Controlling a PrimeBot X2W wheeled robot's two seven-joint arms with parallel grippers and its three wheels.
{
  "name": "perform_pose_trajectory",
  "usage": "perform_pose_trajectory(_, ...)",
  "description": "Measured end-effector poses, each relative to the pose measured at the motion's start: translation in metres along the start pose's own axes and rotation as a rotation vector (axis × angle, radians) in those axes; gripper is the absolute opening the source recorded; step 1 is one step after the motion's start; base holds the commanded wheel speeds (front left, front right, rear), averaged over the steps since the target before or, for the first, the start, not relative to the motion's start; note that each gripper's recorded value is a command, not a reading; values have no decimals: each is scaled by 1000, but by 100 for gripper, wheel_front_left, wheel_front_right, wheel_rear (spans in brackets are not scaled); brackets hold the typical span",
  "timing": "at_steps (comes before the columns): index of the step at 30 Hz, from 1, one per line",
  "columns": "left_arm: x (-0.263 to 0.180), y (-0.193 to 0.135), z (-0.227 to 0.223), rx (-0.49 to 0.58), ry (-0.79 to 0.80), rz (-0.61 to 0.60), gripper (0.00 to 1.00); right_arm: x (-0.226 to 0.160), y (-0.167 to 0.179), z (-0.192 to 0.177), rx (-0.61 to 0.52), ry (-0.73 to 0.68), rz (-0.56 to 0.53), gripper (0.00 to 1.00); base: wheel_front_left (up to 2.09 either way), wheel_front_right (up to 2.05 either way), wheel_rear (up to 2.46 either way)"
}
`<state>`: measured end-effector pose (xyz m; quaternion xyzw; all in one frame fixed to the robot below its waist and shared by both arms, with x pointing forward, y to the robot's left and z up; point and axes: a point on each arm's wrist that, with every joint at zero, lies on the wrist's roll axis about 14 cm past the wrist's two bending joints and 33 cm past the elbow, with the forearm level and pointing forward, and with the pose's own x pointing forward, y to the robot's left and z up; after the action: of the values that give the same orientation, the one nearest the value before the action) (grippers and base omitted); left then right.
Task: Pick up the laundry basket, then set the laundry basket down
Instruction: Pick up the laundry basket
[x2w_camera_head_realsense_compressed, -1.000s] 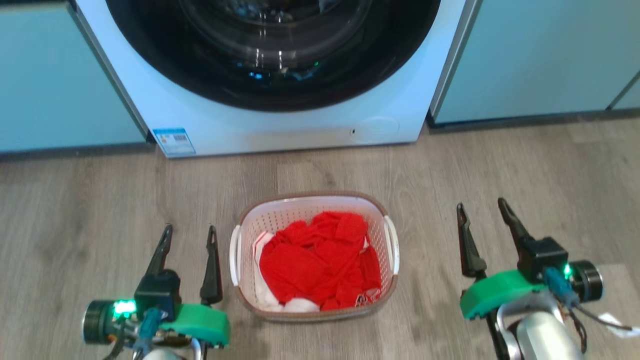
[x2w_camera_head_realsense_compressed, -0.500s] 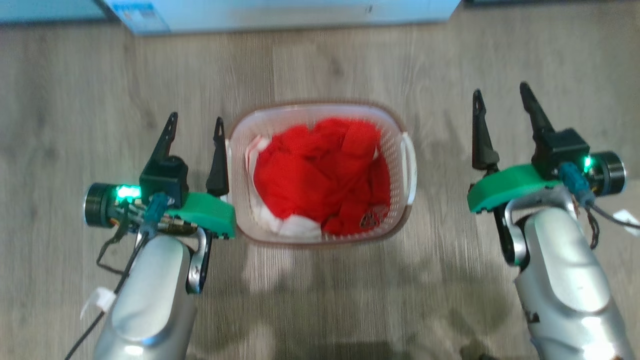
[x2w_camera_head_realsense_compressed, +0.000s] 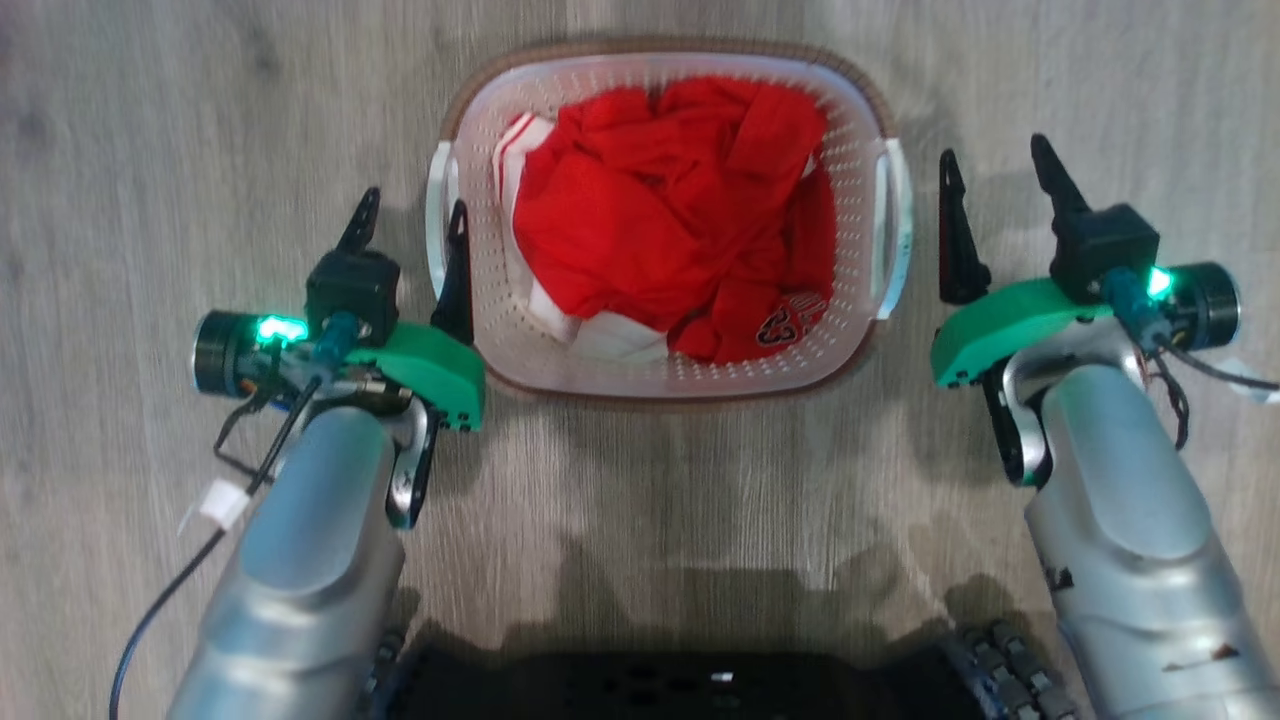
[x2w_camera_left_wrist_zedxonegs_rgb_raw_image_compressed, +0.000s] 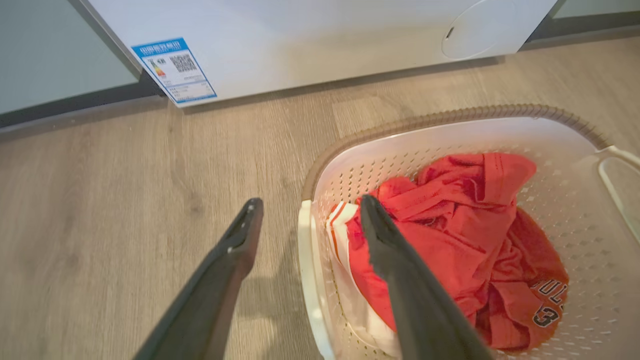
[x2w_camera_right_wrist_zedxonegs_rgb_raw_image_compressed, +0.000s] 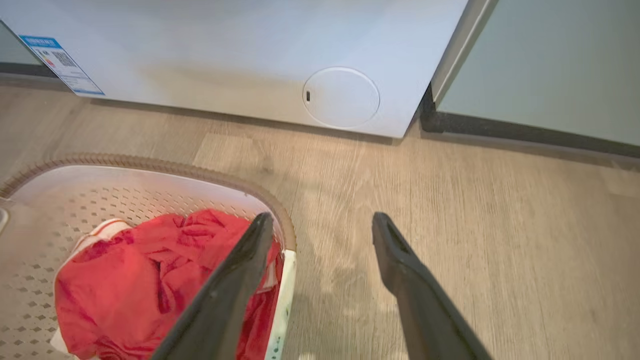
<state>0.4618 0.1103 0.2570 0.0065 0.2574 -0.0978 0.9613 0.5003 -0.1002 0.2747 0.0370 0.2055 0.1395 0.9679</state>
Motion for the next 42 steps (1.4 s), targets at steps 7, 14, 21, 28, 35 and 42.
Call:
perform_pose_trajectory(7, 23, -1, -38, -27, 101, -15, 100, 24, -1, -41, 18, 81, 14, 100, 0, 0, 0)
perform_pose_trajectory(14, 33, 2, -74, -47, 194, -10, 100, 30, 5, -78, 49, 158, 34, 100, 0, 0, 0)
perform_pose_trajectory(21, 30, -1, -102, -46, 282, -27, 100, 29, 10, -99, 69, 212, 46, 100, 0, 0, 0)
perform_pose_trajectory(28, 32, 2, -118, -63, 350, -29, 100, 33, 16, -118, 101, 280, 63, 100, 0, 0, 0)
perform_pose_trajectory(35, 33, 0, -124, -40, 394, -65, 54, 39, 21, -129, 112, 341, 83, 81, 0, 0, 0)
perform_pose_trajectory(42, 31, -8, -121, -45, 411, -95, 0, 38, 27, -132, 123, 388, 98, 0, 0, 0, 0)
